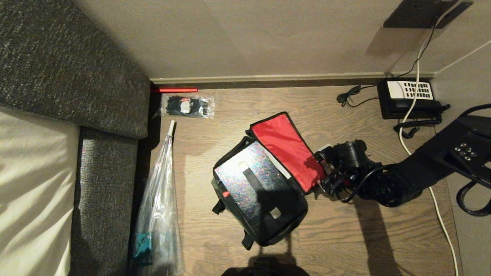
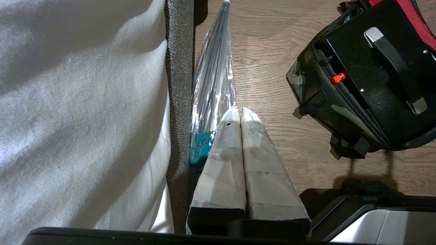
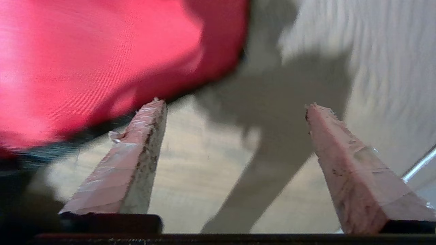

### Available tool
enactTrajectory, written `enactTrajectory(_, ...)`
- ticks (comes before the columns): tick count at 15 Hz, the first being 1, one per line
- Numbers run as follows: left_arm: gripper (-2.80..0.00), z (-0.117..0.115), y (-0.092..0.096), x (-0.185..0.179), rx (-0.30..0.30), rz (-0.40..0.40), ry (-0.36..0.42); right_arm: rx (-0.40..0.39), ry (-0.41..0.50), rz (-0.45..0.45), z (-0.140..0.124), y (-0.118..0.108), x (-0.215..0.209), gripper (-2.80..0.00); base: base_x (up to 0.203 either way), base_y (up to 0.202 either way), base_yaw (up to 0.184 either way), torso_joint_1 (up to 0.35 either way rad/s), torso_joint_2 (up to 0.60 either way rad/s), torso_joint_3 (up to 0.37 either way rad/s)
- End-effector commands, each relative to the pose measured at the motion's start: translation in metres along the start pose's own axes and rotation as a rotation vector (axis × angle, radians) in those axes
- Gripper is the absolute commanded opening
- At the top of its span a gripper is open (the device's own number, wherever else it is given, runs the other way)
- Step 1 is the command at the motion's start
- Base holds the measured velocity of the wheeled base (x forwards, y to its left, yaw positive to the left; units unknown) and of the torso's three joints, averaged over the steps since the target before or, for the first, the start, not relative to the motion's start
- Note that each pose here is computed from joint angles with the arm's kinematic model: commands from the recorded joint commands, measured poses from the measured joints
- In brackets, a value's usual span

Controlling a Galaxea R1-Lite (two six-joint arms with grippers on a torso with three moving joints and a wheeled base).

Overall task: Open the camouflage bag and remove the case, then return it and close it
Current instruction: Close the top of the storage box

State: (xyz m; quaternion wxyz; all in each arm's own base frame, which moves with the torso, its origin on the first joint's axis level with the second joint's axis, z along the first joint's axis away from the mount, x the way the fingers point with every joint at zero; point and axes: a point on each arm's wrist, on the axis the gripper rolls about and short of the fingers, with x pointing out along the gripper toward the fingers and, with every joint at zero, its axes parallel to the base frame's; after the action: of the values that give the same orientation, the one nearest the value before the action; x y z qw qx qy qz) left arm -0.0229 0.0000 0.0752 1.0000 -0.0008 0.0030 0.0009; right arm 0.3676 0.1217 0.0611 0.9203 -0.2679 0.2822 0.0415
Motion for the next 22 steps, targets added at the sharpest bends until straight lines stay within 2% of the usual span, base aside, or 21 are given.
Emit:
enactTrajectory(1, -2.80, 0.000, 0.000, 0.000, 0.000, 0.000, -0.003, -0.132, -0.061, 0.009, -0.009, 0.021, 0.000, 0.00, 0.000, 0.000, 0.000, 0.000, 0.00, 0.000)
enactTrajectory(3, -2.80, 0.000, 0.000, 0.000, 0.000, 0.000, -0.003, -0.341, -0.066, -0.003, -0.022, 0.023, -0.002, 0.00, 0.000, 0.000, 0.000, 0.000, 0.00, 0.000)
enactTrajectory(4, -2.80, 0.000, 0.000, 0.000, 0.000, 0.001, -0.003, -0.421, -0.070, -0.022, -0.026, 0.016, -0.002, 0.00, 0.000, 0.000, 0.000, 0.000, 0.00, 0.000)
enactTrajectory(5, -2.80, 0.000, 0.000, 0.000, 0.000, 0.000, -0.003, -0.459, -0.073, -0.034, -0.028, 0.008, -0.006, 0.00, 0.000, 0.000, 0.000, 0.000, 0.00, 0.000)
enactTrajectory(8, -2.80, 0.000, 0.000, 0.000, 0.000, 0.001, -0.003, -0.508, -0.044, -0.024, -0.037, 0.011, -0.002, 0.00, 0.000, 0.000, 0.000, 0.000, 0.00, 0.000)
enactTrajectory(12, -2.80, 0.000, 0.000, 0.000, 0.000, 0.000, -0.003, -0.505, -0.066, -0.039, -0.031, 0.014, 0.010, 0.00, 0.000, 0.000, 0.000, 0.000, 0.00, 0.000)
enactTrajectory(16, -2.80, 0.000, 0.000, 0.000, 0.000, 0.000, -0.003, -0.423, -0.115, -0.065, -0.021, 0.018, 0.026, 0.00, 0.000, 0.000, 0.000, 0.000, 0.00, 0.000)
enactTrajectory(19, -2.80, 0.000, 0.000, 0.000, 0.000, 0.000, -0.003, -0.361, -0.145, -0.046, -0.018, 0.022, 0.037, 0.00, 0.000, 0.000, 0.000, 0.000, 0.00, 0.000)
enactTrajectory(22, -2.80, 0.000, 0.000, 0.000, 0.000, 0.000, -0.003, -0.355, -0.151, -0.051, -0.017, 0.024, 0.043, 0.00, 0.000, 0.000, 0.000, 0.000, 0.00, 0.000)
